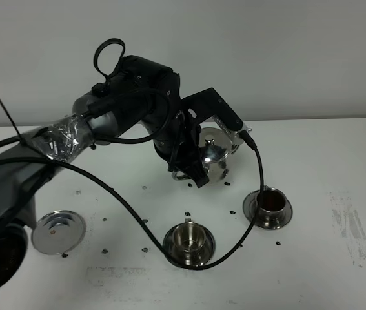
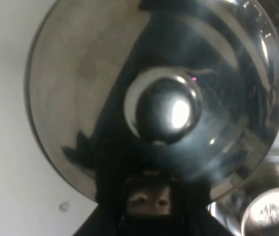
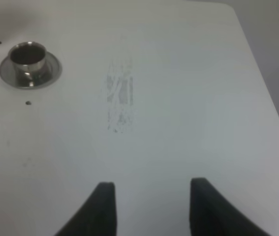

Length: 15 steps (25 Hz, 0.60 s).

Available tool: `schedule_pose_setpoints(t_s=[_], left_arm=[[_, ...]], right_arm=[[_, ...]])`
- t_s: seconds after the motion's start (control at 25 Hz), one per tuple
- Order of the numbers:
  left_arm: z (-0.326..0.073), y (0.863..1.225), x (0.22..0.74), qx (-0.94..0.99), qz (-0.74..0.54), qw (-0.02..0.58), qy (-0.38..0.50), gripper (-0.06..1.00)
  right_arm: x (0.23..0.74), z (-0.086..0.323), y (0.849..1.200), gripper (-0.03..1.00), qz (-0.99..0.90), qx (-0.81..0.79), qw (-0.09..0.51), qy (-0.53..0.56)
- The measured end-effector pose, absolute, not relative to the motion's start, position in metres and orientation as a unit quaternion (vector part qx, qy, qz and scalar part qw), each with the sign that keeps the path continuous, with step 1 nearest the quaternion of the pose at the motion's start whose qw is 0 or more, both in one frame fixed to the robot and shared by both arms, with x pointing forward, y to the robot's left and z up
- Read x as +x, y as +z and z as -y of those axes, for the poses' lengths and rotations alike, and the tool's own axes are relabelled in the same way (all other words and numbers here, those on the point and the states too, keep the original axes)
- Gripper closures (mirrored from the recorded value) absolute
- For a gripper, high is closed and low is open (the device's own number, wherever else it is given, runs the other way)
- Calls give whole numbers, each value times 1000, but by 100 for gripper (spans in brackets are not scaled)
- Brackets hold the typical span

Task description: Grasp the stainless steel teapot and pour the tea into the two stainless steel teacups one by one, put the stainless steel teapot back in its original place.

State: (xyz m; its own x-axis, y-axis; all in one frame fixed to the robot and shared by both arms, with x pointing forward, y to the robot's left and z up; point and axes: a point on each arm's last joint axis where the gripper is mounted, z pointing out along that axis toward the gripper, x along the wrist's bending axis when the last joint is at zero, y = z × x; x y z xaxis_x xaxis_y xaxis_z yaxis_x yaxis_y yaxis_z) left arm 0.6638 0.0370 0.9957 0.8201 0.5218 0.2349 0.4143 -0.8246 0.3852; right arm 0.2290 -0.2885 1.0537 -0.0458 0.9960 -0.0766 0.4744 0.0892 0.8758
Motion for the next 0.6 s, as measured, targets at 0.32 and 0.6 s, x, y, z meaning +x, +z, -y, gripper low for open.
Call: schedule_pose_setpoints(t_s=[0.32,0.6], left_arm=[[-100,1013,615,940,-257,135,180,74],[-151,1008,590,962,-183,61,191,74]], right_arm=[[229,289,1054,63,-635,579,376,346],[229,289,1054,63,-635,579,376,346]])
